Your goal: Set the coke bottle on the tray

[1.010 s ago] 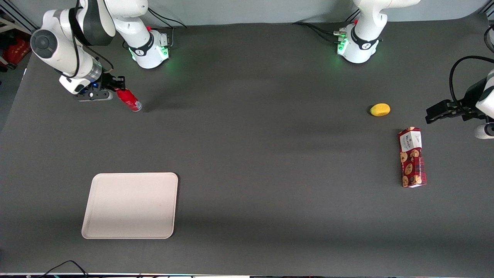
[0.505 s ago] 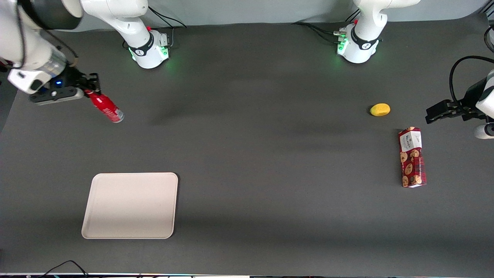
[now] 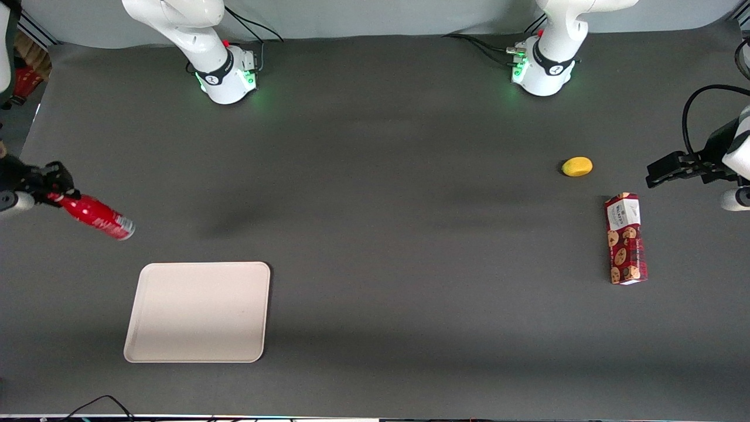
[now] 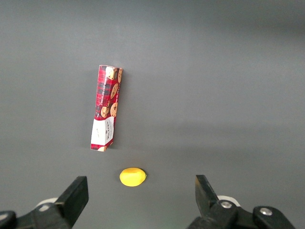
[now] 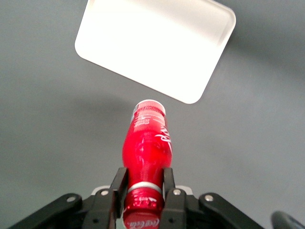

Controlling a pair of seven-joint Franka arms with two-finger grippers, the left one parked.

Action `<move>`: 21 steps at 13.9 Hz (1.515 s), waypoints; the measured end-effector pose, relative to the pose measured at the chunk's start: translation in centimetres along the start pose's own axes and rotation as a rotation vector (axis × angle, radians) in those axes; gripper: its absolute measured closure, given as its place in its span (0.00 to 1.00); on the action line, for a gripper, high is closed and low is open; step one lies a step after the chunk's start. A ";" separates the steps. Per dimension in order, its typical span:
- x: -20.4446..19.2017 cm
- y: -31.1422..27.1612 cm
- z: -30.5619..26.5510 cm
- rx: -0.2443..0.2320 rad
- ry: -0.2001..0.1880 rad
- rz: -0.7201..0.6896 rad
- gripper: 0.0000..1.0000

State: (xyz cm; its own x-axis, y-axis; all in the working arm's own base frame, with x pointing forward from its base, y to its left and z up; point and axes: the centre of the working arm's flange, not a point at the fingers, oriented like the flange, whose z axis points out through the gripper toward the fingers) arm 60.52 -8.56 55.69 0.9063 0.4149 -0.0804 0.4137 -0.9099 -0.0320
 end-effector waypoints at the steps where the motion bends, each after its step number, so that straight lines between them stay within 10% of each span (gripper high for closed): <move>1: 1.3 1.3 1.4 0.006 -0.013 -0.025 0.65; 7: 6.6 7.6 14.0 -0.026 -0.093 -0.076 0.65; 21: 11.4 9.8 21.8 -0.085 -0.052 -0.159 0.65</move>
State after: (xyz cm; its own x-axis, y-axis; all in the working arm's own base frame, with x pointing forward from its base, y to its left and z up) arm 73.07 -12.86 32.71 0.8241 0.5507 -0.1322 0.5592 -0.8282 0.0360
